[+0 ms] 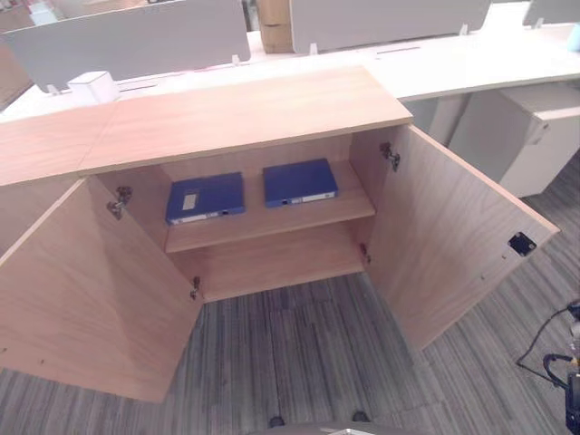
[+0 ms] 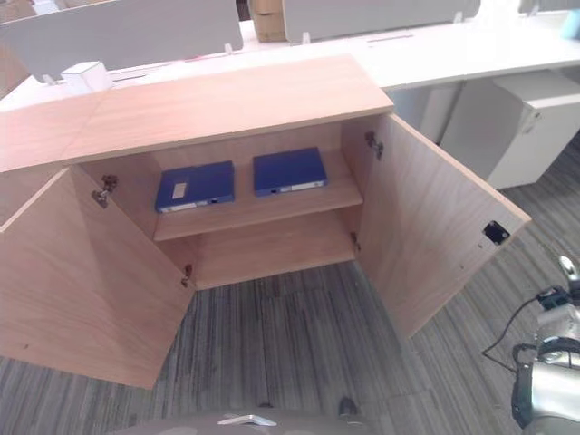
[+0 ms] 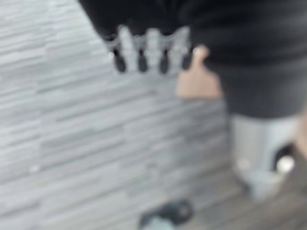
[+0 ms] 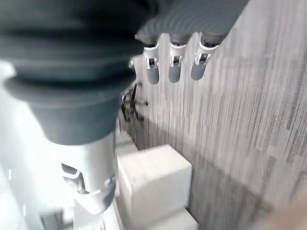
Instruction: Put the empty folder in the office cabinet
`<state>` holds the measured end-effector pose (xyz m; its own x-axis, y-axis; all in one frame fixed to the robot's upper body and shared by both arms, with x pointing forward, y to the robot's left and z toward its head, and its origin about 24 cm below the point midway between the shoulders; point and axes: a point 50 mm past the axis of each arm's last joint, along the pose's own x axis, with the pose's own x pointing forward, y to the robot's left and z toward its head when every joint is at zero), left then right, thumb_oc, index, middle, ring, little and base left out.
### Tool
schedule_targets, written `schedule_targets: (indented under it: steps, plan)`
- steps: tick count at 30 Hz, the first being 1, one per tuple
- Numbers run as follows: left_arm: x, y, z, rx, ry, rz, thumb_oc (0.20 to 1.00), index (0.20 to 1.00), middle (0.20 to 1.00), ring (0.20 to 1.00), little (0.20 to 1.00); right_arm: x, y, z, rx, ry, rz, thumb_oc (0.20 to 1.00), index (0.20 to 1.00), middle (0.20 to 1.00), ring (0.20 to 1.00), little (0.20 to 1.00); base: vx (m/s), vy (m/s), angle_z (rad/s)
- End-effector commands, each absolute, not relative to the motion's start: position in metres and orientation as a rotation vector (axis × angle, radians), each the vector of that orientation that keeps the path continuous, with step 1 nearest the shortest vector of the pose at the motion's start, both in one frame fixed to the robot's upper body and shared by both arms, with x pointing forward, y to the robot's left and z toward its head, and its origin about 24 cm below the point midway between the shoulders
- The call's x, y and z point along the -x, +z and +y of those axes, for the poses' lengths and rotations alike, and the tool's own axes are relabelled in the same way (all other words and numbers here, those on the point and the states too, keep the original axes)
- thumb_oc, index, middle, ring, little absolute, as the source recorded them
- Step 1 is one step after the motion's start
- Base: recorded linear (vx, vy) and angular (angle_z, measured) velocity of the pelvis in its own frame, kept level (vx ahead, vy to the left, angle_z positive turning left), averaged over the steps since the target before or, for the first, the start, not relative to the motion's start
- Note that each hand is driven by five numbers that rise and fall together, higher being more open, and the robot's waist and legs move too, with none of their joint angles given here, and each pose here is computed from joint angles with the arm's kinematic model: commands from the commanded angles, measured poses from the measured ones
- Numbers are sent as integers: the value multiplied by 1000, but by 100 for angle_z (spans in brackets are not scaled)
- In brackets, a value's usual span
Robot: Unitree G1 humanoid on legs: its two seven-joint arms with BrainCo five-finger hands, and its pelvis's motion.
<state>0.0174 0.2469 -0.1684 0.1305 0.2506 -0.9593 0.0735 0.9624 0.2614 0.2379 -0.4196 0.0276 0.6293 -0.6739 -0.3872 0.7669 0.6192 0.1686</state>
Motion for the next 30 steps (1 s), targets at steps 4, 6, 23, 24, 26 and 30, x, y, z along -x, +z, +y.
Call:
schedule_targets:
  steps: [4,6,23,24,26,30]
  plan:
    - [-27,-163,266,-381,119,1435,1000,1000,1000,1000,1000,-291,44,-380,-179,-589,311,1000,1000,1000,1000,1000,-11,-4,5]
    - [-28,-163,266,-386,107,1431,1000,1000,1000,1000,1000,-301,38,-362,-149,-512,341,1000,1000,1000,1000,1000,0,0,0]
    - [-26,-167,256,-394,82,1460,1000,1000,1000,1000,1000,-291,-20,-164,-423,272,395,1000,1000,1000,1000,1000,-11,-7,2]
    - [-28,-167,255,-397,75,1452,1000,1000,1000,1000,1000,-280,-20,-151,-406,377,402,1000,1000,1000,1000,1000,0,0,0]
    - [-28,-167,255,-397,75,1452,1000,1000,1000,1000,1000,-280,-20,-151,-406,377,402,1000,1000,1000,1000,1000,0,0,0]
    - [-3,-170,248,-403,16,1535,1000,1000,1000,1000,1000,-202,-81,-160,-273,449,654,1000,1000,1000,1000,1000,-29,-14,4]
